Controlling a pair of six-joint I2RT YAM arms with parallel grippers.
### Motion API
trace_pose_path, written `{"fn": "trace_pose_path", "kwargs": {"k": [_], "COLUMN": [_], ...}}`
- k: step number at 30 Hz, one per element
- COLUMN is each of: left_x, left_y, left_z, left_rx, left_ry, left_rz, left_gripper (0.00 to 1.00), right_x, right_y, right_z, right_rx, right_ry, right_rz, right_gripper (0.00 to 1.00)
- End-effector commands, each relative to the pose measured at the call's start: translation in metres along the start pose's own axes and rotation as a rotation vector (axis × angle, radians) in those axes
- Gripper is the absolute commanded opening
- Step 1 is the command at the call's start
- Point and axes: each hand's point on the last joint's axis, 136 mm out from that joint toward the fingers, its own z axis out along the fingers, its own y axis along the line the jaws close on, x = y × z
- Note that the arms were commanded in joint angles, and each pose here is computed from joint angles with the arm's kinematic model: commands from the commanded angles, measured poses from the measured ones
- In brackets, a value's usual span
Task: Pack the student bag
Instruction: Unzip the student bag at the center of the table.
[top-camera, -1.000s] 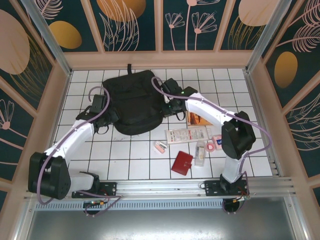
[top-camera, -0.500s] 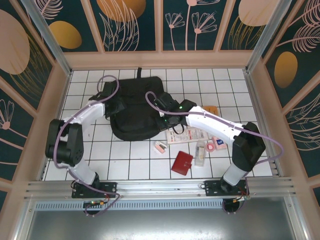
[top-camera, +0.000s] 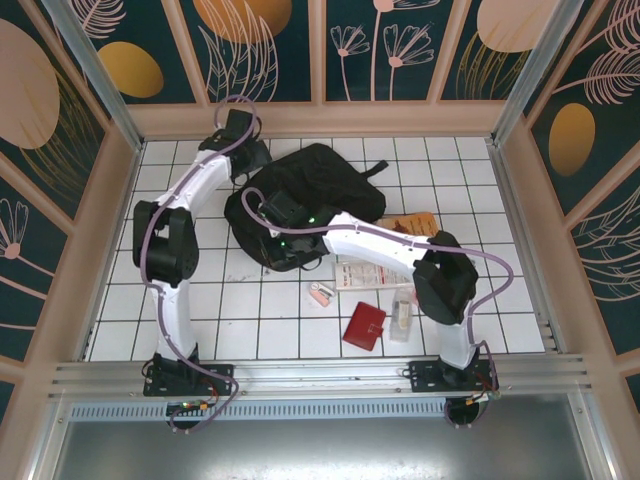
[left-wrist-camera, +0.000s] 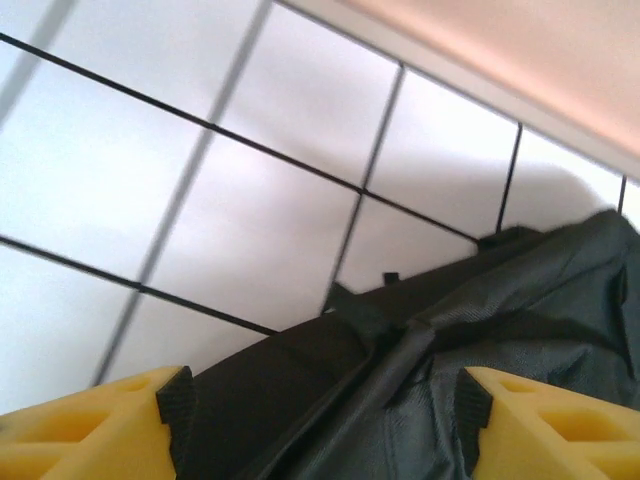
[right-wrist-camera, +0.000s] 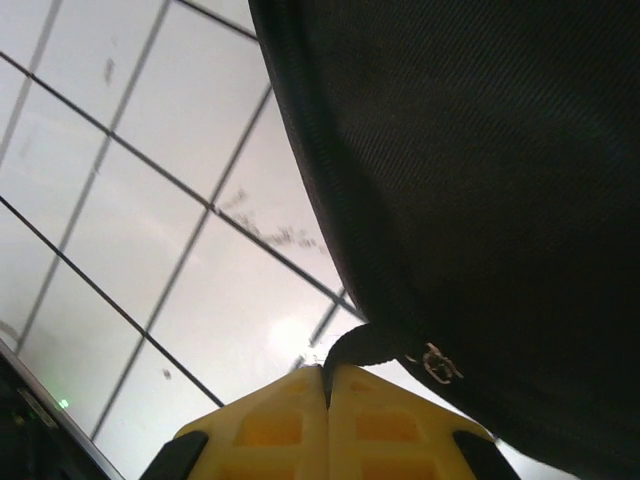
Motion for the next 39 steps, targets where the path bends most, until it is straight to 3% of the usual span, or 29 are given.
{"fn": "trace_pose_path", "kwargs": {"k": [1,6,10,14,18,23,34,36,39], "left_x": [-0.016,0.03,0.08,0.103,0.111,0.122,0.138,0.143,0.145], "left_y": [0.06,0.076,0.075,0.055,0.058,0.062,0.043,0.045,0.053], "left_z": [-0.052,-0.094,-0.097,-0.088,-0.076,-0.063,-0.059,-0.058,-0.058], "left_rx": [-0.13,-0.007,0.137,0.27,0.227,0.164,0.172,0.165,0.137], "left_ry": [-0.062,-0.017,0.095,0.197,0.243,0.3,0.333,0.342,0.324], "left_rz": [-0.124,-0.246,-0.337,-0.374,-0.382,-0.388,-0.334,-0.328,-0.31], "left_gripper": [0.7,0.63,0.58,0.6,0.61,0.53,0.43,0.38,0.19], "right_x": [-0.04,-0.055,-0.071,-0.074,-0.069,-0.07,-0.065,-0.065,-0.064], "right_y": [0.004,-0.012,-0.016,-0.01,-0.009,-0.011,-0.016,-0.017,-0.02], "right_z": [-0.009,-0.003,0.001,0.014,0.024,0.026,0.034,0.034,0.033], "right_rx": [-0.066,-0.143,-0.222,-0.254,-0.239,-0.217,-0.169,-0.164,-0.143], "right_ry": [-0.112,-0.14,-0.15,-0.117,-0.097,-0.1,-0.086,-0.084,-0.086], "right_rz": [0.068,0.141,0.176,0.163,0.157,0.155,0.14,0.141,0.13], "right_gripper": [0.0,0.0,0.0,0.0,0.0,0.0,0.0,0.0,0.0]}}
